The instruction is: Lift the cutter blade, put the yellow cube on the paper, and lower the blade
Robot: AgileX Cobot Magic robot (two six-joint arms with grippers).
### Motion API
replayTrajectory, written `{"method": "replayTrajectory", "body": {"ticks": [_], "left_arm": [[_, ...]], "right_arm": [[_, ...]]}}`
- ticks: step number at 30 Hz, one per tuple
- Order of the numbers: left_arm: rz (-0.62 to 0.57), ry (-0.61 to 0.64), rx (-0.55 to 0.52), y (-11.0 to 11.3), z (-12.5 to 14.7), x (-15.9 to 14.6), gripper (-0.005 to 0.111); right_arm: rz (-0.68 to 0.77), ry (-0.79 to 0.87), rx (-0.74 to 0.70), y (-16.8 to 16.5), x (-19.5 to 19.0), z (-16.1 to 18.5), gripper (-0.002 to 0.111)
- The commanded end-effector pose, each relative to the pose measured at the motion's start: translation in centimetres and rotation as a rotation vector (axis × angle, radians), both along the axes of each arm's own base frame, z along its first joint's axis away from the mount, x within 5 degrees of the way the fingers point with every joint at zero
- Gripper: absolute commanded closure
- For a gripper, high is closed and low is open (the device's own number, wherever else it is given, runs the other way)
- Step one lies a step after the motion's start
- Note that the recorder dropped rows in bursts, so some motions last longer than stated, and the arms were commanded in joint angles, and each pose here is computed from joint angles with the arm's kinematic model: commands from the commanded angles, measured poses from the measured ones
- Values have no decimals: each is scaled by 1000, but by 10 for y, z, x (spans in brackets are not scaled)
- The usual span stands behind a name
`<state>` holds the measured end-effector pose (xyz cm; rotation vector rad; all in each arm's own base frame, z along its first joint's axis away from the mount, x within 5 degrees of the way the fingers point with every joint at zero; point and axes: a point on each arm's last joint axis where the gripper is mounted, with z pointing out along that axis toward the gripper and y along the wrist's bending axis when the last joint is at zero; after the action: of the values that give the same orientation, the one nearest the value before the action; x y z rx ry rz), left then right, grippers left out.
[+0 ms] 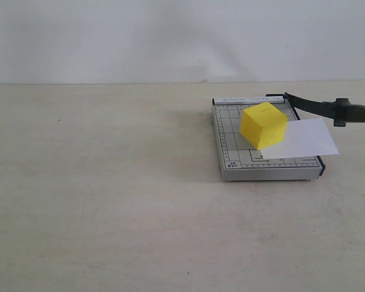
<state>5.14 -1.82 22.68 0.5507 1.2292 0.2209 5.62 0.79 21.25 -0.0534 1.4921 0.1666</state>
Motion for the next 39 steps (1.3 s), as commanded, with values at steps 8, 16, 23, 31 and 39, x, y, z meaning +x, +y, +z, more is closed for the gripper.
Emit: {"method": "replayTrajectory", "body": {"ticks": [8,16,23,31,39], "left_arm": [[8,1,4,1,-1,0,96],[-25,89,-243,3,-3,1,96],[200,578,-400,17,-46,2,96],[194,552,-636,15,-41,3,96],[281,516,-553,20,-41,3,96]], "right_arm": [[-4,-16,-2,0,-1,1,108],[-4,-15,0,0,-1,1,108],[-4,-15,0,0,-1,1,108],[-5,-21,0,0,-1,2,108],[5,-64,239,-2,-1,9,108]]}}
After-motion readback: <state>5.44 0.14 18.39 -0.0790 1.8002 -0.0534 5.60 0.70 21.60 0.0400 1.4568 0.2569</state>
